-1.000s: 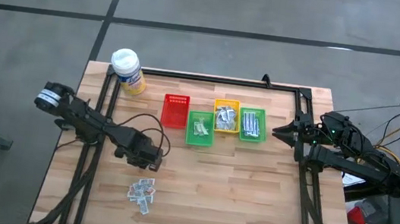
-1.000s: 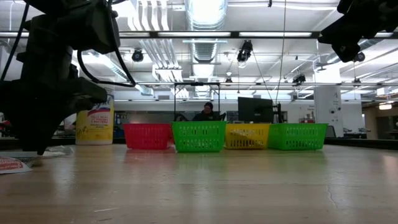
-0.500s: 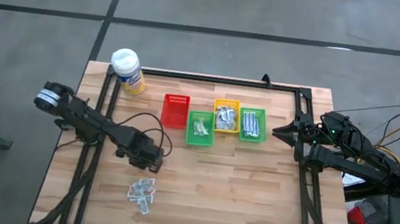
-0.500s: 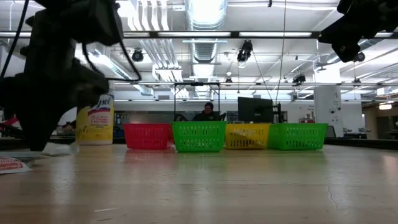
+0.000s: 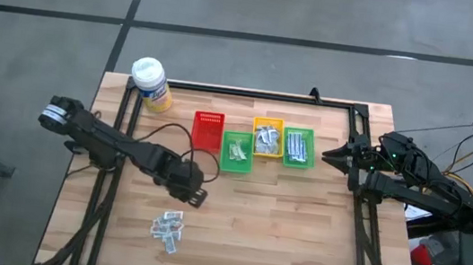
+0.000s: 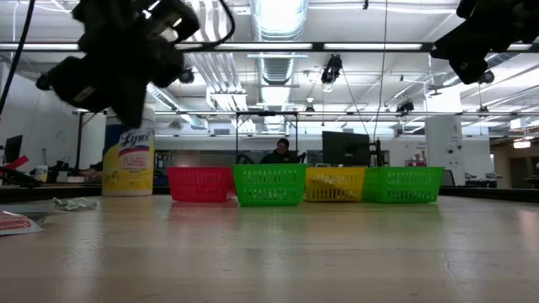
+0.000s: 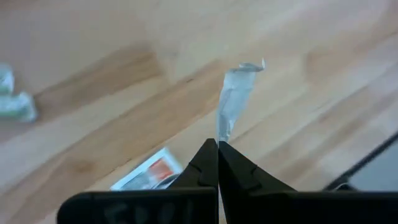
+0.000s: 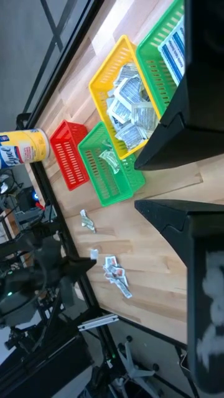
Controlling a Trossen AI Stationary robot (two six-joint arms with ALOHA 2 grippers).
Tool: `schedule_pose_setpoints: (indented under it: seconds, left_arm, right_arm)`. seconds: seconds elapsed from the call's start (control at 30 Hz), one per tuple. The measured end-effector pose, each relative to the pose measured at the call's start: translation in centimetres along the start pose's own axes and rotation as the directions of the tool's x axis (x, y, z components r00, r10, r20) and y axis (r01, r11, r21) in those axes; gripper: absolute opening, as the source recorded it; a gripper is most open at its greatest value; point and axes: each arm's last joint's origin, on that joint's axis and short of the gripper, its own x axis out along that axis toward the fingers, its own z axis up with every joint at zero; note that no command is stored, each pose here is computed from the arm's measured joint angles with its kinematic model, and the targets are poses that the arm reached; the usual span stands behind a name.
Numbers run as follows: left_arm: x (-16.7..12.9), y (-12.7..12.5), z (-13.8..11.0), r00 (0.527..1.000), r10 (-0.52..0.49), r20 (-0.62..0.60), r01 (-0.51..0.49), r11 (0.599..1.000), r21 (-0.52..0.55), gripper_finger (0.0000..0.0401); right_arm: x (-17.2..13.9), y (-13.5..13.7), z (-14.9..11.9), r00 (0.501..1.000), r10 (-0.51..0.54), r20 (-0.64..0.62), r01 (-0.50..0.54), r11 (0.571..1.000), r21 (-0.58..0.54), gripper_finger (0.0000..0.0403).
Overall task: Pick & Place First Aid Supplies
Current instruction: Put the bandage into the left green basket
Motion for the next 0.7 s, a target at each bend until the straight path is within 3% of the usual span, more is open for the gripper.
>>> schedule_pose_setpoints:
  seconds: [0.37, 0.7]
  left_arm:
    - [-3.1, -2.6, 3.1, 0.961, -0.085, 0.264, 0.078, 0.996, 0.037, 0.0000]
    - [-4.2, -3.8, 8.0, 0.914, -0.071, 0.401, 0.041, 0.996, 0.082, 0.0000]
  right_arm:
    - [0.0, 0.0, 0.0, 1.000, 0.000, 0.000, 0.000, 1.000, -0.003, 0.0068]
    - [0.0, 0.0, 0.0, 1.000, 0.000, 0.000, 0.000, 1.000, 0.000, 0.0082]
